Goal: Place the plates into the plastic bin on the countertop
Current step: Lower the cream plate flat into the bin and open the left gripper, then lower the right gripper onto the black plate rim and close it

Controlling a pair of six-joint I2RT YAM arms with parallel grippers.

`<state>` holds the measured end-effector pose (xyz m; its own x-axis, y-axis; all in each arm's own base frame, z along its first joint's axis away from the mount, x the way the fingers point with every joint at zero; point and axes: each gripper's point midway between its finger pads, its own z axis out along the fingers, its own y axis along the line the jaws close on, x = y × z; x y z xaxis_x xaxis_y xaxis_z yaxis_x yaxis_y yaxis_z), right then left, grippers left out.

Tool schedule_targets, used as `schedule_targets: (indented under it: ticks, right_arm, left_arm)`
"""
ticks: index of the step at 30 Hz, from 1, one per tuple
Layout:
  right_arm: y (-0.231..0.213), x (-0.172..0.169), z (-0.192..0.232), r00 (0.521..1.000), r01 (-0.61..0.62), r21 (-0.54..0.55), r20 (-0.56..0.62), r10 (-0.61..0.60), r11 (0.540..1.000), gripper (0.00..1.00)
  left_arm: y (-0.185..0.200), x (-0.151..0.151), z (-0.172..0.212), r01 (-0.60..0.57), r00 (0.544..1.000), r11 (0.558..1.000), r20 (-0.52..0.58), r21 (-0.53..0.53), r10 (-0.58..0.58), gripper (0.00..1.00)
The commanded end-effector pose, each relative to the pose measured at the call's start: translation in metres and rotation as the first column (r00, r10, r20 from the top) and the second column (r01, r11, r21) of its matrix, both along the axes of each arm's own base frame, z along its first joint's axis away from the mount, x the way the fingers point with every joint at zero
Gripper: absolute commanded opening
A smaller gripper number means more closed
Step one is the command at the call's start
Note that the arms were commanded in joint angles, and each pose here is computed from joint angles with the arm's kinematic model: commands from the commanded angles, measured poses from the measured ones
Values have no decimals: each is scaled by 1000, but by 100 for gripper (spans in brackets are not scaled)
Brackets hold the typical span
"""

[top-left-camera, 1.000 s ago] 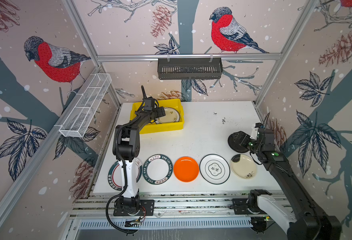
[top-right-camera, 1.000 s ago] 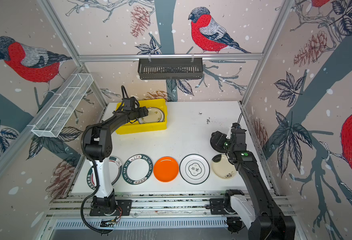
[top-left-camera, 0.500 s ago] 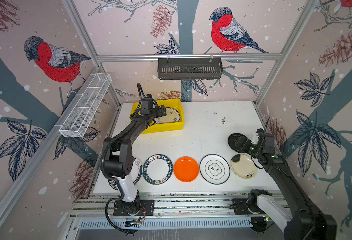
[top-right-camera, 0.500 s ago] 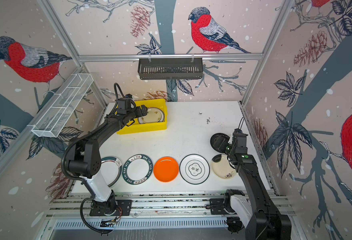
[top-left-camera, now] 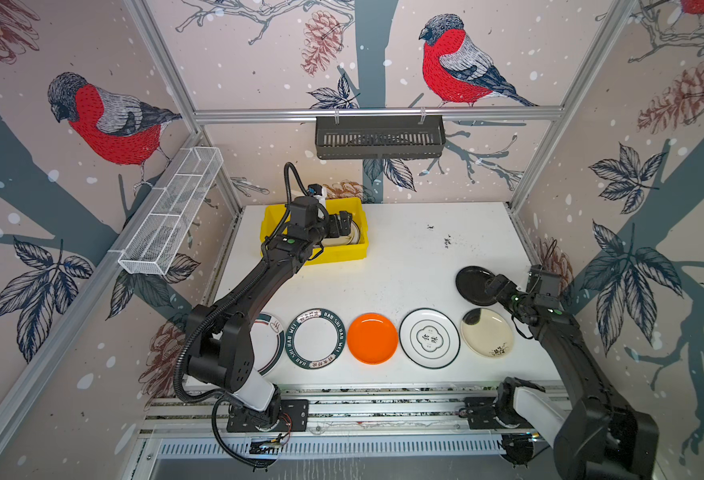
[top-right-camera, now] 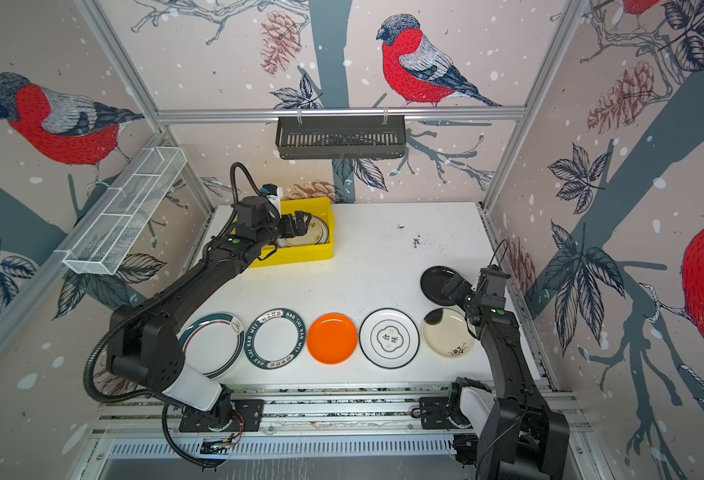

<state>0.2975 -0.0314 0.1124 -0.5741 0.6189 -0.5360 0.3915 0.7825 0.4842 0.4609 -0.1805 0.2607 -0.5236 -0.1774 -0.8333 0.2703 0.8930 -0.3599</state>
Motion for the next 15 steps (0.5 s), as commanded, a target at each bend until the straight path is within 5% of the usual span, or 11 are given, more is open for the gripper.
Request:
schedule_targets:
  ticks: [1, 15]
  right_arm:
    - [-2, 8, 5, 997, -42, 19, 58, 41, 999, 96]
    - [-12, 11, -18, 998, -59, 77, -13, 61, 995, 95]
  left_arm:
    - [-12, 0, -2, 29, 1000, 998, -9, -48, -29, 98]
    - [-65, -16, -19, 172, 984, 972, -23, -159, -178, 98]
